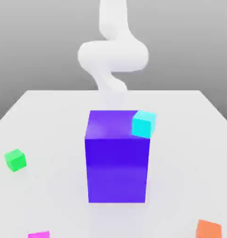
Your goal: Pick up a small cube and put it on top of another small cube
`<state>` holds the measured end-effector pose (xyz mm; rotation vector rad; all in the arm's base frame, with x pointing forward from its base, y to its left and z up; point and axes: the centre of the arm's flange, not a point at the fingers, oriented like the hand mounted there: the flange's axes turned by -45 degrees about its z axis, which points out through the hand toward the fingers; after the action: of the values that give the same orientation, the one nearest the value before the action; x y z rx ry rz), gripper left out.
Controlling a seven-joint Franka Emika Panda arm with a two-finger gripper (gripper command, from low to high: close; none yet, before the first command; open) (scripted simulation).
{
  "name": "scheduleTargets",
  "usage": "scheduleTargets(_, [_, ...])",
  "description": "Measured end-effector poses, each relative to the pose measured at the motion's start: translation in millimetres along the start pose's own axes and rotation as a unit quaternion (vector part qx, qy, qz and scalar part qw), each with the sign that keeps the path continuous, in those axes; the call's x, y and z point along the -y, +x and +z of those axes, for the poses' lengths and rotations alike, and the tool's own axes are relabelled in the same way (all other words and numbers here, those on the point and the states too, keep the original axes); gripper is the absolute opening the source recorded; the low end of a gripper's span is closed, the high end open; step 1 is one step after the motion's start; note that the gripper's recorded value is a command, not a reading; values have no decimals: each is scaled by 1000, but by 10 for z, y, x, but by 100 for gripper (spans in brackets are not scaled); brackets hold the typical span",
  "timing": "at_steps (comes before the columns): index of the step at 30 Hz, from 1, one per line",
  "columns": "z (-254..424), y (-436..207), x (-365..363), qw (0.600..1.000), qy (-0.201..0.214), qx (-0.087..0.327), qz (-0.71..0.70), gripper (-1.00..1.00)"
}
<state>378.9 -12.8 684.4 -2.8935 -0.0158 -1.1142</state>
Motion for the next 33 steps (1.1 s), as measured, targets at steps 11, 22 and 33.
scheduleTargets(11, [1876,-140,-554,989,60,132,-13,0])
scheduleTargets(22, [3496,-923,-1090,966,64,247,-31,0])
scheduleTargets(33, [4561,-2028,-1707,933,20,350,-78,0])
